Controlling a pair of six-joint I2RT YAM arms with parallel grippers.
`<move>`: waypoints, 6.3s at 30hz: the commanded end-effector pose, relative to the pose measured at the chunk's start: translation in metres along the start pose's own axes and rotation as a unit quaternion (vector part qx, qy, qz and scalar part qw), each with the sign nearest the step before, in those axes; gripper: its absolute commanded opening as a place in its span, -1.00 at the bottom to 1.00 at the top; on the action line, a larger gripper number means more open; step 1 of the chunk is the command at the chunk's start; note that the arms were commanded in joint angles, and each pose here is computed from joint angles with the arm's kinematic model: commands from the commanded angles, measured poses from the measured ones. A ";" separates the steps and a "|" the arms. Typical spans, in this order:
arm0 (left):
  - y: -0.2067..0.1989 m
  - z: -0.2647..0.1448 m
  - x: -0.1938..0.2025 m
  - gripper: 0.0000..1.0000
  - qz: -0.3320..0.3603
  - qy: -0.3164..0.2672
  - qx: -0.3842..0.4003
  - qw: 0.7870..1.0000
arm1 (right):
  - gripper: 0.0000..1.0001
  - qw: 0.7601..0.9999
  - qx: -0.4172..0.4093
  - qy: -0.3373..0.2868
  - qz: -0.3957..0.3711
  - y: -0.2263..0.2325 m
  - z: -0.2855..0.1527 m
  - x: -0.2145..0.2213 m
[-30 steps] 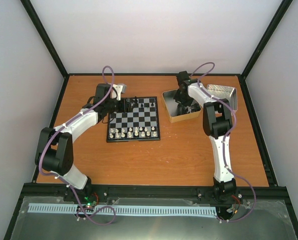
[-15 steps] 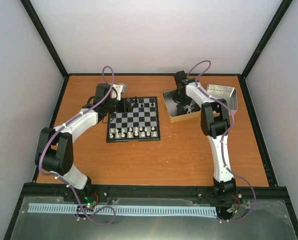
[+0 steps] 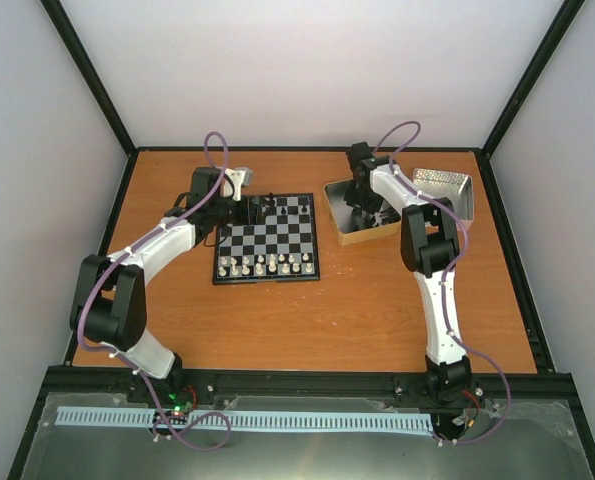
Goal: Set up the chess pieces on the board
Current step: Pick up the chess piece from the storage box, then place the chess piece on the chessboard.
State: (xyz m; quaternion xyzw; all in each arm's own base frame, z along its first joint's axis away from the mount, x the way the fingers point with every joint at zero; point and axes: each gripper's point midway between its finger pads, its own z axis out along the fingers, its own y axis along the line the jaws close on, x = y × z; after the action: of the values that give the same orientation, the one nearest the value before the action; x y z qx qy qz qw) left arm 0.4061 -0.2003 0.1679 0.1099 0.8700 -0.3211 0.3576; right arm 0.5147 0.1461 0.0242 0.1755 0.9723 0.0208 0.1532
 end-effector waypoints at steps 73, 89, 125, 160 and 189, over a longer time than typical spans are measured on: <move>-0.103 0.099 -0.034 -0.30 -0.031 -0.012 0.187 0.982 | -0.70 0.868 -0.448 0.103 0.186 0.100 -0.170 0.048; -0.108 0.103 -0.027 -0.56 -0.011 -0.001 0.211 0.977 | -0.71 0.870 -0.461 0.106 0.142 0.107 -0.174 0.050; -0.045 0.064 0.010 -0.99 0.055 0.128 -0.006 0.990 | 0.03 0.916 -0.388 0.046 0.089 0.088 -0.162 0.029; 0.155 0.043 0.005 -0.95 -0.007 0.277 -0.321 0.905 | -0.01 0.963 -0.265 -0.001 0.060 0.037 -0.138 0.025; 0.168 0.050 0.029 -0.80 -0.019 0.308 -0.318 0.896 | -0.02 0.961 -0.268 0.018 0.065 0.042 -0.125 0.026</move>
State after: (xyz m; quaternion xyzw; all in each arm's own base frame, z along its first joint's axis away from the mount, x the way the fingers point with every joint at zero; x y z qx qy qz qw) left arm 0.4847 -0.1083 0.0467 0.0644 0.9933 0.0119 0.0951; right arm 0.4627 0.1954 0.1420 0.1905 0.9200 0.2927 0.1779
